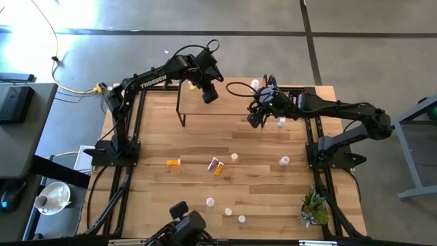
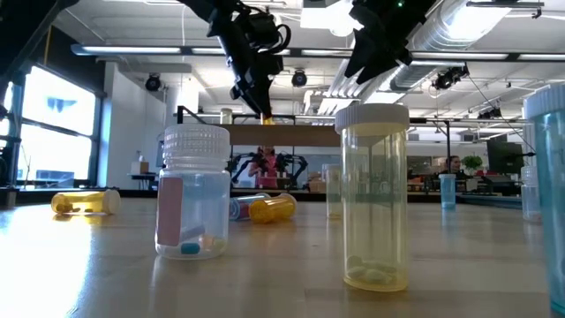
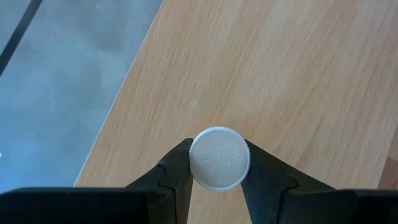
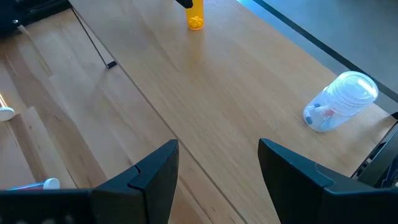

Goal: Pick and place medicine bottles onto shelf by color
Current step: Put the bottom orange pill bottle on the shelf

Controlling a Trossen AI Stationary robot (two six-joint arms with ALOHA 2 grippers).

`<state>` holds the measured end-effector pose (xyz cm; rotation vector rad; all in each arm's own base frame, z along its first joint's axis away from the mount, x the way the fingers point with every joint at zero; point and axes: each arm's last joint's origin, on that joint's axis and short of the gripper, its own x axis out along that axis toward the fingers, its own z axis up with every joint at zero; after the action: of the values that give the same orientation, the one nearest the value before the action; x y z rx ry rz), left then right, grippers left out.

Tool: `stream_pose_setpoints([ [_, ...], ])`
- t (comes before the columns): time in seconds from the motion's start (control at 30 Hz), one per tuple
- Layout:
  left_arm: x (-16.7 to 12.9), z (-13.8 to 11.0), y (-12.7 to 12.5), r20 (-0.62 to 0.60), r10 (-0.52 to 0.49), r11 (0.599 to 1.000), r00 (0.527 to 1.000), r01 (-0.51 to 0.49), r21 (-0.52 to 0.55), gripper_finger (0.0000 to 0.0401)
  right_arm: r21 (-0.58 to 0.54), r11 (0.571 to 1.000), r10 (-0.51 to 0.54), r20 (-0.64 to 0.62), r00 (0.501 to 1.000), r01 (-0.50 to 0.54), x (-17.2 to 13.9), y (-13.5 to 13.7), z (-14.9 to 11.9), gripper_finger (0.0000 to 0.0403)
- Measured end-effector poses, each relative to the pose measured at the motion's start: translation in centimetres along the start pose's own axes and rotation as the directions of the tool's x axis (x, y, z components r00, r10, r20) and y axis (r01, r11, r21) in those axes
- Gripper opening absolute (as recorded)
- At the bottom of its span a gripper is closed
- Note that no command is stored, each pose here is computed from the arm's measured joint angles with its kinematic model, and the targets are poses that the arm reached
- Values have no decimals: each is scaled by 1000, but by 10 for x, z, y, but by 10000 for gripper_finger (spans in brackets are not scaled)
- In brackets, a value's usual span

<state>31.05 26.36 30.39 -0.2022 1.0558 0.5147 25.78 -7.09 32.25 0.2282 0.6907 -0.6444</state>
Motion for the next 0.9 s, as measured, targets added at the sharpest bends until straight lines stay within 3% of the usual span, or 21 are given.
stream_pose_setpoints([
  [0.9,0,1,1,17,8,1000,1000,-8,-16,123,-3,1000,0,-7,1000,0,0,0,-1,210],
])
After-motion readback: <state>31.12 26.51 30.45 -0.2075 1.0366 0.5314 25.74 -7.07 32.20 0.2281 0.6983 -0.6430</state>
